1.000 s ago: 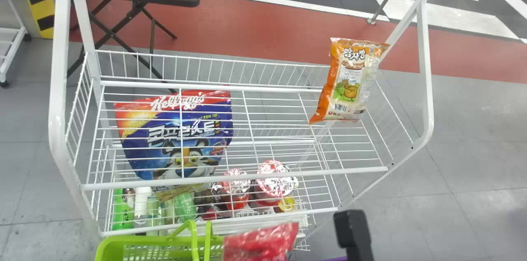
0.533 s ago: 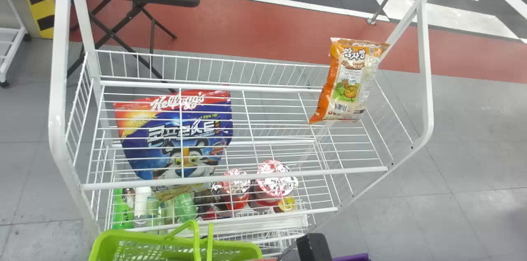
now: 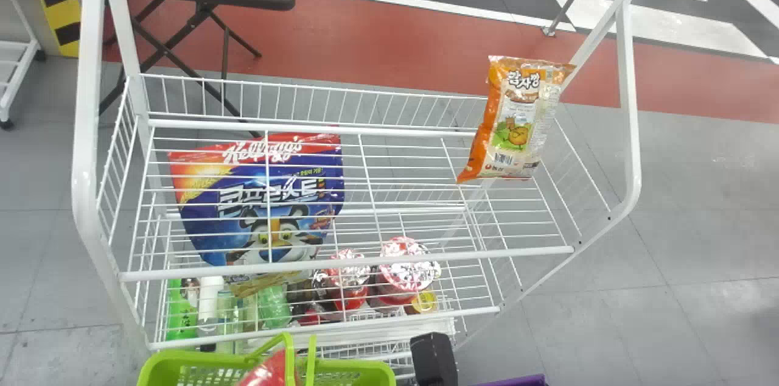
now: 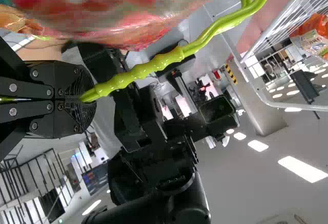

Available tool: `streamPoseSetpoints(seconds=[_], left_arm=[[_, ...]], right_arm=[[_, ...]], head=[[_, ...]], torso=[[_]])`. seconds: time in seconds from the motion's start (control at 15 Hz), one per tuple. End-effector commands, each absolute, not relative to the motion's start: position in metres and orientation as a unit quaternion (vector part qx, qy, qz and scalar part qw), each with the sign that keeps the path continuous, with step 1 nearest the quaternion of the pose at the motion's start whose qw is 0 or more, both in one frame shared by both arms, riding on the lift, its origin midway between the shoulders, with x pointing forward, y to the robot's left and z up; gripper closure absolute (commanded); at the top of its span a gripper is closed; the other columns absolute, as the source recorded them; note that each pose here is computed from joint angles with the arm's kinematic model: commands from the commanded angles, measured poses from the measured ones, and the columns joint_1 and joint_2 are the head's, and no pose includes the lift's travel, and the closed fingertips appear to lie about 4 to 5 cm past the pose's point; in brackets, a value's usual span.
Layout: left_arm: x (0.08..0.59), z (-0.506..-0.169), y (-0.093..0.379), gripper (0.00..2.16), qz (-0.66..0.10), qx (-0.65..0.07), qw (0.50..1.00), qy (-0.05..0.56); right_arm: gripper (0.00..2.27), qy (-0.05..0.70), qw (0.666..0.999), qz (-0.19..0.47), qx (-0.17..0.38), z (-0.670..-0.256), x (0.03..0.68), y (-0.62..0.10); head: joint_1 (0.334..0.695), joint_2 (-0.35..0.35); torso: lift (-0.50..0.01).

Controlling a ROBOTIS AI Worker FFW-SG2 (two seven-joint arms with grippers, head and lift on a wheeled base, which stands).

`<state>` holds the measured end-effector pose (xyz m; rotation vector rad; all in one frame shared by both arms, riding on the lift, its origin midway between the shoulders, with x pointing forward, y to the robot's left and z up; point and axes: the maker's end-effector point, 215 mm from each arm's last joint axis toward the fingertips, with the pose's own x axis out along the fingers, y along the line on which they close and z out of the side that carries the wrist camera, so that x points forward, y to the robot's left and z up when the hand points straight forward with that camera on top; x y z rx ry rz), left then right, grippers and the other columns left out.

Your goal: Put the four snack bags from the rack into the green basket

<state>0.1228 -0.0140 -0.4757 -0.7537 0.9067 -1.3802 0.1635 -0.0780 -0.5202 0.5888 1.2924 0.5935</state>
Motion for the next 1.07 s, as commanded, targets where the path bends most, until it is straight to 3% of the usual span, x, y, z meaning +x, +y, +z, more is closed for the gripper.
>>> streamPoseSetpoints(seconds=[0.0, 0.4, 0.47, 0.73, 0.87, 1.0], left_arm=[[0.121, -0.476, -0.013, 2.03, -0.598, -0.328, 0.616, 0.395], [0.119, -0.478, -0.018, 2.03, -0.599, -0.324, 0.615, 0.397], [0.118, -0.478, -0.019, 2.03, -0.600, -0.323, 0.615, 0.398], [0.118, -0.478, -0.019, 2.03, -0.599, -0.324, 0.614, 0.399], [0.119, -0.479, -0.021, 2.03, -0.603, -0.324, 0.611, 0.399], [0.120, -0.480, -0.020, 2.03, -0.605, -0.324, 0.610, 0.397]], right_arm=[[0.03, 0.575, 0.734, 0.248, 0.264, -0.530, 0.175, -0.093], [0.06, 0.544, 0.775, 0.185, 0.264, -0.529, 0.207, -0.164], [0.06, 0.525, 0.793, 0.177, 0.255, -0.524, 0.222, -0.176], [0.06, 0.339, 0.919, 0.126, 0.158, -0.465, 0.341, -0.235], [0.06, 0.248, 0.956, 0.096, 0.126, -0.420, 0.398, -0.260], [0.07, 0.205, 0.973, 0.062, 0.083, -0.396, 0.446, -0.282]], head=[[0.695, -0.350], [0.695, -0.350], [0.695, -0.350], [0.695, -0.350], [0.695, -0.350], [0.695, -0.350]], torso=[[-0.007], [-0.007], [-0.007], [-0.007], [-0.007], [-0.007]])
